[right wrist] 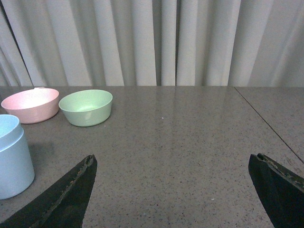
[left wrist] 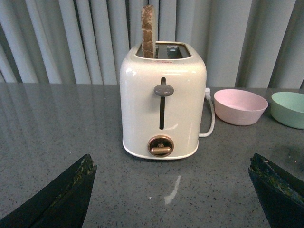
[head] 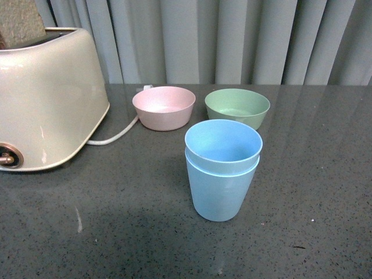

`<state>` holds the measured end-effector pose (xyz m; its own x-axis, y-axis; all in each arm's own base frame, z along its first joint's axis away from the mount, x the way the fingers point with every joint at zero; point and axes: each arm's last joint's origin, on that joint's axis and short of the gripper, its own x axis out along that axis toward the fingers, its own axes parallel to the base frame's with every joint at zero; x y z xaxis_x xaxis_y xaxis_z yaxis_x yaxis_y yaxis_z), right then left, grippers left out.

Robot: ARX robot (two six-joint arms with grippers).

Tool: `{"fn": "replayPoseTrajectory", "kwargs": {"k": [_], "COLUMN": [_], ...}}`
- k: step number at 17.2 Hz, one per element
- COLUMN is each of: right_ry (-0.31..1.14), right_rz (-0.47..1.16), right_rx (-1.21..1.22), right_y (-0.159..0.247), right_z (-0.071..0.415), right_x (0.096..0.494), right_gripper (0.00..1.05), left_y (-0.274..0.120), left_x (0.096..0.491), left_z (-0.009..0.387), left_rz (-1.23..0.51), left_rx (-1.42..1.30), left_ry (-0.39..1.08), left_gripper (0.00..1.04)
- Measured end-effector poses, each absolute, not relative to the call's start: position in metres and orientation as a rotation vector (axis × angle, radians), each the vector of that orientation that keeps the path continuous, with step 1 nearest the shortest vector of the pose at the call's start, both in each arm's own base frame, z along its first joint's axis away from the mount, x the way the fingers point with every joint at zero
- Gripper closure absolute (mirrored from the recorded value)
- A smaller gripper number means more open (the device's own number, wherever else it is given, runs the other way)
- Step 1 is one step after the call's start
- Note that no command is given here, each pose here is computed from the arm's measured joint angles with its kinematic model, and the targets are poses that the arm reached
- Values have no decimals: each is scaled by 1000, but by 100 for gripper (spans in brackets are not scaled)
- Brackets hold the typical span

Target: Stack blue cups with both arms

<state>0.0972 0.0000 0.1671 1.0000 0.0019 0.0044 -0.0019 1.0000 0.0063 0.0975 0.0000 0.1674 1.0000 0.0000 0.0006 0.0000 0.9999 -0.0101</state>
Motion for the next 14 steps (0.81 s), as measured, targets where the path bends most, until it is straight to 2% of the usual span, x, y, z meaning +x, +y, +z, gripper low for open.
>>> {"fn": "replayPoseTrajectory", "kwargs": {"k": [14], "right_ry": [-4], "right_rz": [2], "right_rx": [6], "right_y": [0], "right_z": [167], "right_x": [97], "right_gripper": [7], "left_y": [0], "left_x": [97], "left_z": [167], "left_rz": [0], "left_rx": [-10], "left_ry": [-1], "left_gripper": [7]}}
